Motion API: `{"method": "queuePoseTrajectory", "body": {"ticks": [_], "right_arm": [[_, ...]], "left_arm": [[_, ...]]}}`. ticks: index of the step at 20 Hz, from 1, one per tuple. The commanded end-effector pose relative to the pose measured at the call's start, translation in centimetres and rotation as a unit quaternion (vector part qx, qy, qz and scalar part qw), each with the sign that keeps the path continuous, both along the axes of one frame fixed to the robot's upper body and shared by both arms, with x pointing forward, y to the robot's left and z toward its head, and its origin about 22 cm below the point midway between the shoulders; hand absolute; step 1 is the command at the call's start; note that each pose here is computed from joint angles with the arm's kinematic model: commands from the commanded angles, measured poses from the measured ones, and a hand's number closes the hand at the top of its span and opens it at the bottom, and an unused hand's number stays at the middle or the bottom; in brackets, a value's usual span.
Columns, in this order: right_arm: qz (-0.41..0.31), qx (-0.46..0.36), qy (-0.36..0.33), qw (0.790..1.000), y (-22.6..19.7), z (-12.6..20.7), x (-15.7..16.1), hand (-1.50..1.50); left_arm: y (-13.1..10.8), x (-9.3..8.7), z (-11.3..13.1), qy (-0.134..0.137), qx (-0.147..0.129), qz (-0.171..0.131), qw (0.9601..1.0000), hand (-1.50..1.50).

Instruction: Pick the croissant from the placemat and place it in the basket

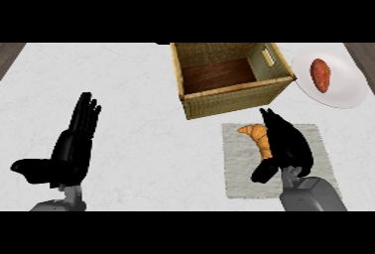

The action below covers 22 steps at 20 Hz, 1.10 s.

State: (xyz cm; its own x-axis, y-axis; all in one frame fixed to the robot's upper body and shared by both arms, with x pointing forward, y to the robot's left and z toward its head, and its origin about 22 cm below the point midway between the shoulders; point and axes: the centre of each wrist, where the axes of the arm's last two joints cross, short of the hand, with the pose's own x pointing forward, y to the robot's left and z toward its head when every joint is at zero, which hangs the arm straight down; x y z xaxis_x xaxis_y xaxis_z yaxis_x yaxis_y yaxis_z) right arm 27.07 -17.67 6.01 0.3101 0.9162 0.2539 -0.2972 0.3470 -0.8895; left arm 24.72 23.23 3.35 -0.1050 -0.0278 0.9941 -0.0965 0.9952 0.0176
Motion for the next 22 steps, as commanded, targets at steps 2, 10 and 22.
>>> {"method": "queuePoseTrajectory", "body": {"ticks": [2,10,22], "right_arm": [[-0.003,0.006,0.006,1.000,-0.2,-1.3,-0.3,-1.50],[-0.018,0.007,-0.001,1.000,-0.8,-1.4,0.6,-1.50],[0.063,-0.032,0.025,0.997,-1.3,-4.2,3.0,1.50]], "left_arm": [[1.0,-0.5,-0.7,-0.003,-0.004,-0.007,1.0000,0.00],[0.7,-1.2,-1.2,-0.001,0.003,-0.002,1.0000,0.00],[0.6,-0.5,0.4,-0.001,0.000,-0.007,1.0000,0.00]]}}
